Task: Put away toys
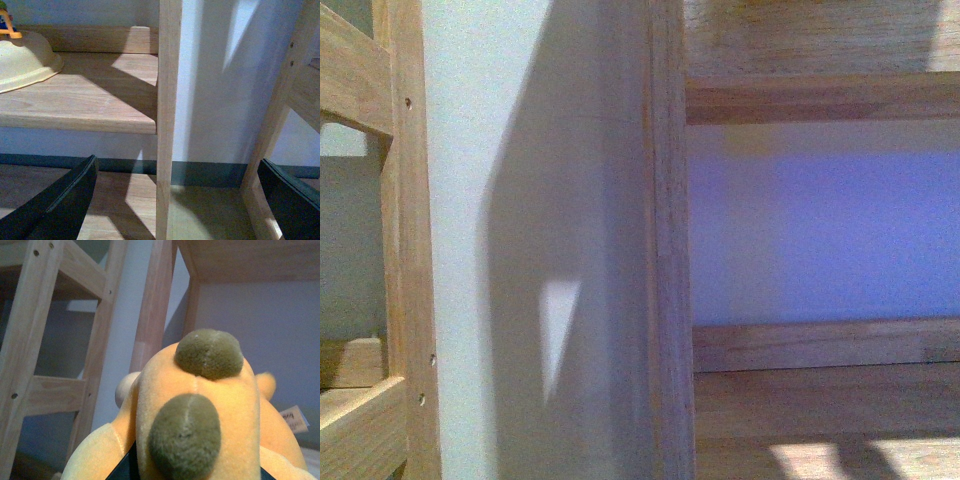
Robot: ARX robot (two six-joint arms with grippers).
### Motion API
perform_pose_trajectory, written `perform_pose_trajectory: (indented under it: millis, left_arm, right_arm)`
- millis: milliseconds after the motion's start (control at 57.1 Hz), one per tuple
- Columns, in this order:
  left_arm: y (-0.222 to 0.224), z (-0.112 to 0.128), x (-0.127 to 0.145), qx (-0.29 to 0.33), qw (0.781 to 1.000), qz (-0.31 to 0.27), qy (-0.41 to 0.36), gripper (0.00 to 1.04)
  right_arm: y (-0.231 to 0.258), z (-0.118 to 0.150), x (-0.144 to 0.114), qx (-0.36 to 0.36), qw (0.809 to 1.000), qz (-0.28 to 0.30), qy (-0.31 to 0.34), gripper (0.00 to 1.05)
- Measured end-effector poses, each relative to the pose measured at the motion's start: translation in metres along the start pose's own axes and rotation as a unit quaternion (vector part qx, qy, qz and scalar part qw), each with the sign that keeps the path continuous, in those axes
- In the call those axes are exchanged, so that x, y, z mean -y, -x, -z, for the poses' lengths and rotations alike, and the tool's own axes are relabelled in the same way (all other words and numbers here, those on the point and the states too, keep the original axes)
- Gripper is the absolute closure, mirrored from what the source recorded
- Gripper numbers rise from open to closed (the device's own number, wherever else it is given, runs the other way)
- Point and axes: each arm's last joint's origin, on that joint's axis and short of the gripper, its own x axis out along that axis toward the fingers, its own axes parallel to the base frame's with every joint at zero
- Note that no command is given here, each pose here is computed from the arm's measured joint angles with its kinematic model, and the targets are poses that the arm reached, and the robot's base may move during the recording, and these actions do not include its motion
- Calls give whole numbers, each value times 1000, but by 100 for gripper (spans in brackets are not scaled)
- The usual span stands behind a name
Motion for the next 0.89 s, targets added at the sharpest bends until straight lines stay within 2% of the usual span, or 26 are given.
perform_pose_trajectory:
  millis: [193, 333, 490, 893]
  left_arm:
    - [0, 0, 0, 0, 1000, 0, 0, 6]
    - [0, 0, 0, 0, 1000, 0, 0, 6]
    - [0, 0, 0, 0, 1000, 0, 0, 6]
    - [0, 0, 0, 0, 1000, 0, 0, 6]
  right_arm:
    - [-13, -5, 3, 2, 1000, -6, 15, 88]
    - [-32, -5, 17, 3, 1000, 8, 26, 88]
    - [-56, 0, 37, -8, 999, 31, 3, 88]
    - [-97, 42, 68, -47, 996, 71, -39, 88]
